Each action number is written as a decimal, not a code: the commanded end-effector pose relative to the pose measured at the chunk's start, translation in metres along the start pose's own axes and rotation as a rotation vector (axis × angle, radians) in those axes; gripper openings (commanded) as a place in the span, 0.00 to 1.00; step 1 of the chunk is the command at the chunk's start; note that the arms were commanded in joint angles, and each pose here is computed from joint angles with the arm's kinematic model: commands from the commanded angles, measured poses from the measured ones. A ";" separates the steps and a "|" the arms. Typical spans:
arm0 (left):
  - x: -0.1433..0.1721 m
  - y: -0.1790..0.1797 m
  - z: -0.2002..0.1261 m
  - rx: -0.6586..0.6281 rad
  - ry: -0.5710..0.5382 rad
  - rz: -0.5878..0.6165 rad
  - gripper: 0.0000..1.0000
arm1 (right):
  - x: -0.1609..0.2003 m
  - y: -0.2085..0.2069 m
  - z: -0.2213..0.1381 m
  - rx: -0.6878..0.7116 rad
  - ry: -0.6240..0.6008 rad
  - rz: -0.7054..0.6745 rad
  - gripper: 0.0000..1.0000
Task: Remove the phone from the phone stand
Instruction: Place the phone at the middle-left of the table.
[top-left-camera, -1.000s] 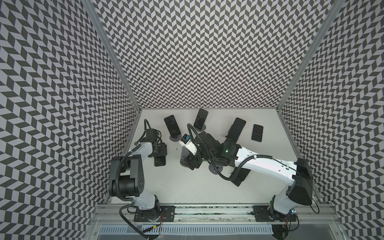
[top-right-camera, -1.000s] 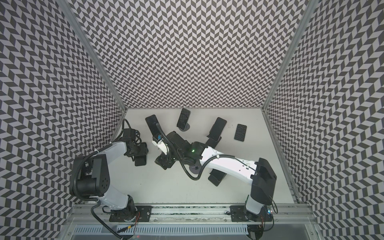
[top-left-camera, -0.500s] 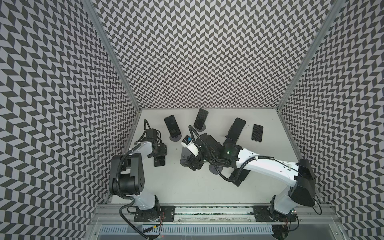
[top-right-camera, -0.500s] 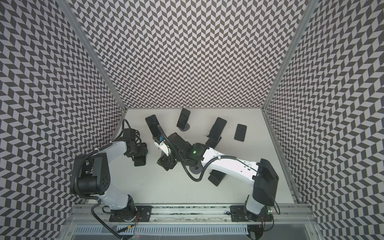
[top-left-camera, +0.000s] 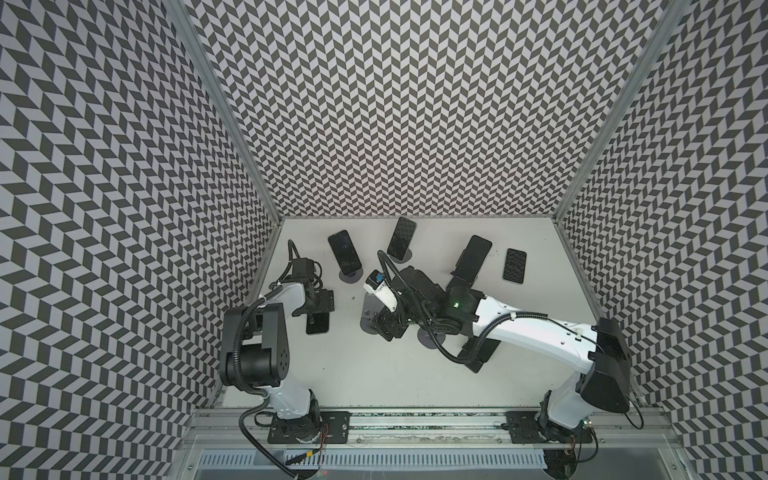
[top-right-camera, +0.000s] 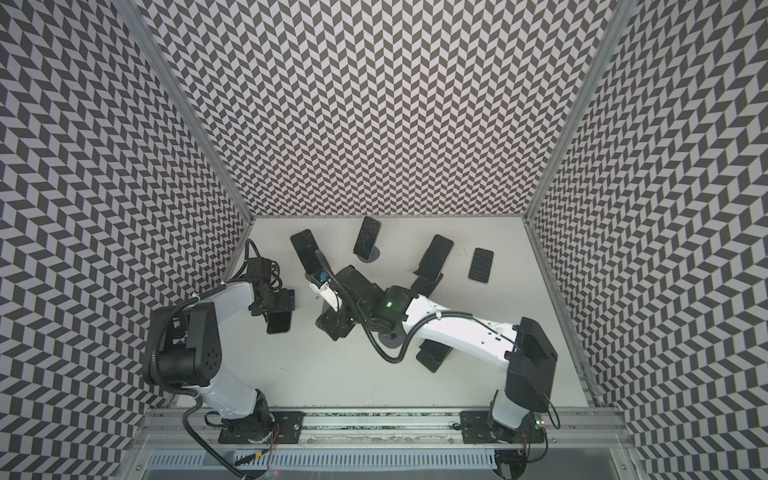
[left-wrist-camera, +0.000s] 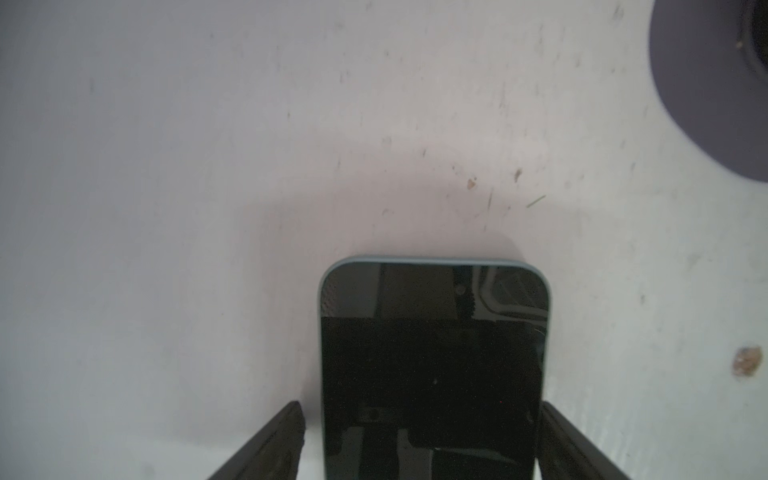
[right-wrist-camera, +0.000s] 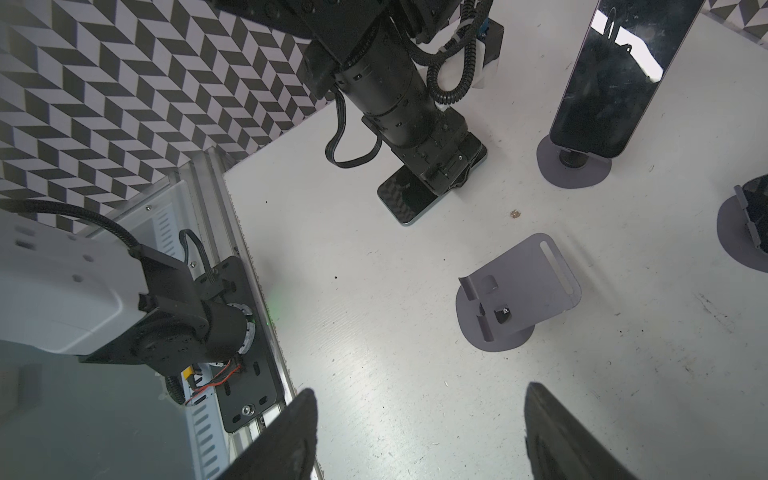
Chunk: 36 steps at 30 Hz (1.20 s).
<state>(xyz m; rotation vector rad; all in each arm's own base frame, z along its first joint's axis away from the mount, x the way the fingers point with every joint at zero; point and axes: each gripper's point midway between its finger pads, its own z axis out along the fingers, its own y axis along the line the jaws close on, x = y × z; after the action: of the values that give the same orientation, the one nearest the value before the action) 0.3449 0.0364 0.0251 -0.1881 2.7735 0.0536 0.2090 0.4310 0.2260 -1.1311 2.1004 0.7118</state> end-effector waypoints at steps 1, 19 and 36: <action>-0.002 0.002 0.000 -0.002 -0.011 -0.008 0.86 | -0.011 0.003 -0.015 0.004 -0.044 -0.005 0.76; -0.009 -0.007 -0.012 0.061 -0.048 -0.034 0.87 | -0.015 0.000 -0.019 0.027 -0.052 0.006 0.77; -0.032 -0.006 -0.061 0.098 -0.197 -0.069 0.88 | -0.052 -0.013 -0.044 0.119 -0.184 0.049 0.76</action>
<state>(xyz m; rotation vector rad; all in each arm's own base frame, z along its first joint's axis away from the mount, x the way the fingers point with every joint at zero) 0.3546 0.0310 0.0798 -0.2351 2.6042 -0.0699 0.2224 0.4175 0.2462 -1.0175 2.0943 0.6359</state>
